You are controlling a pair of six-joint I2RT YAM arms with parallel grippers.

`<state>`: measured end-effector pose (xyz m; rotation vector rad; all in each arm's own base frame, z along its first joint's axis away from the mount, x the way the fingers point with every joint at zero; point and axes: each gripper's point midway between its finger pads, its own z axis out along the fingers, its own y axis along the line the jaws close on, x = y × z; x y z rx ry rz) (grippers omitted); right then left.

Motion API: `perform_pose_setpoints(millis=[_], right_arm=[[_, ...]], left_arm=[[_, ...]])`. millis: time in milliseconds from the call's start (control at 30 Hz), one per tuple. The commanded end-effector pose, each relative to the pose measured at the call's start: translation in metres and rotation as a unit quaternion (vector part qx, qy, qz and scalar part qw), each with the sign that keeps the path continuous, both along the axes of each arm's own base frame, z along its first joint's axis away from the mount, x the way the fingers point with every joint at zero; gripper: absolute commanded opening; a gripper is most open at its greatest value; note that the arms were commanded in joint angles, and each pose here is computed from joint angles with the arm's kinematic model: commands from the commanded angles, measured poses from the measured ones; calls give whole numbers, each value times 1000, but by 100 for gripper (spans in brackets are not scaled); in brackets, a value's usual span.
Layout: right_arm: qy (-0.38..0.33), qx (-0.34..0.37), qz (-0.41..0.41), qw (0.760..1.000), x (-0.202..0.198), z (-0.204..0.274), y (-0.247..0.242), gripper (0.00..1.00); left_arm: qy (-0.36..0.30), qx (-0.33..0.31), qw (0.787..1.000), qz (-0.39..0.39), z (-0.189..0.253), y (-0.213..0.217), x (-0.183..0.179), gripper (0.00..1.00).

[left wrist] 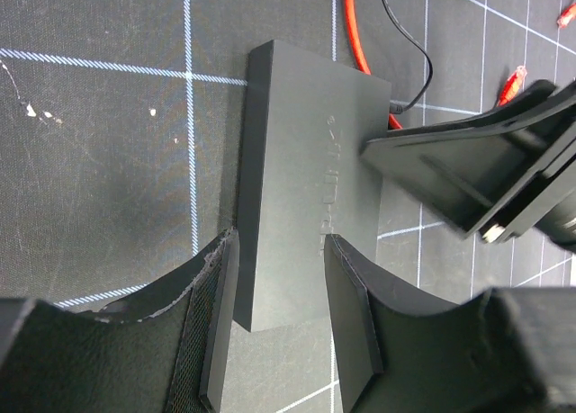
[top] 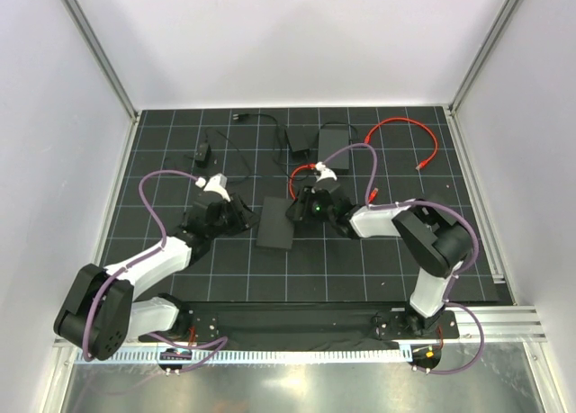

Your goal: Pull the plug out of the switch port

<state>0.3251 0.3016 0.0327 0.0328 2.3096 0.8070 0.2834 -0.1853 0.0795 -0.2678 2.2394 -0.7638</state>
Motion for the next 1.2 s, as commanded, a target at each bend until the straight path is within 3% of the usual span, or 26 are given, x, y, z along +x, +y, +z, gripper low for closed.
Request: perform_pose_setpoints(millis=[0,433,633,800,1000,1167], right_arm=[[-12,32,35,999,-3,9,35,52],[-55,30,135,989,-27,23,89,49],[-93,-3,23,995,-5,29,49,51],[-127,103,-72,984,5,66,38,51],[-130,133,-102,977,5,59,30,49],[-87,196,-132,968,1,44,33,42]], left_arm=[[-36,-10,999,8,17,-2,12,47],[-38,5,998,48,18,10,16,47],[-49,-8,997,52,25,2,33,43],[-31,-1,998,52,16,-2,41,38],[-15,7,999,45,6,-7,43,37],[3,22,999,44,-1,-9,44,35]])
